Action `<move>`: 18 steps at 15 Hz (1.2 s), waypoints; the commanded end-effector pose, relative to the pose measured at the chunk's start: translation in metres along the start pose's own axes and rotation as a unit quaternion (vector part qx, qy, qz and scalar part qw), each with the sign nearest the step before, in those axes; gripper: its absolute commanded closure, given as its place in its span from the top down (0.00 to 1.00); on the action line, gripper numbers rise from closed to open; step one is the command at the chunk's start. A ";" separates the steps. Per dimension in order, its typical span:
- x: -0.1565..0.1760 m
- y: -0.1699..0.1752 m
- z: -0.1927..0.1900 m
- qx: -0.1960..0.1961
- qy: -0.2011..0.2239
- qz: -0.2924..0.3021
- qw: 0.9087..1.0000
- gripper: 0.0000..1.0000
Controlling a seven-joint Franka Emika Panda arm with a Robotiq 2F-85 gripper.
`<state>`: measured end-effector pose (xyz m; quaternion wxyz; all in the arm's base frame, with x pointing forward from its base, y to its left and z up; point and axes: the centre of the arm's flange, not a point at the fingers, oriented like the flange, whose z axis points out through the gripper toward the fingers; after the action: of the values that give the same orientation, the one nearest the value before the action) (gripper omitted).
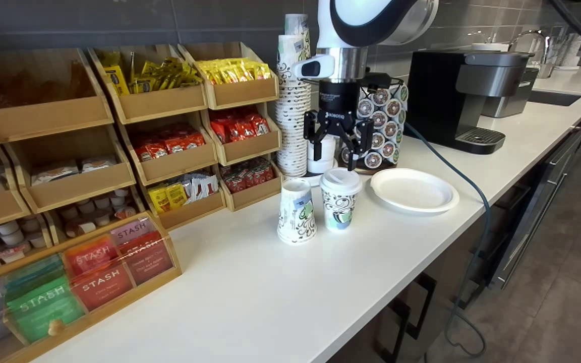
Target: Secure the lid on the cup
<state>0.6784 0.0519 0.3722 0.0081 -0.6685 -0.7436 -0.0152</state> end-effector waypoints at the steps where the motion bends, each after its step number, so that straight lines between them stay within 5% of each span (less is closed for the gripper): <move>1: -0.003 -0.004 0.004 0.024 -0.007 0.004 1.000 0.83; 18: -0.008 0.000 0.027 0.039 -0.006 0.007 0.999 0.76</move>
<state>0.6752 0.0463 0.3530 0.0291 -0.6715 -0.7404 0.0083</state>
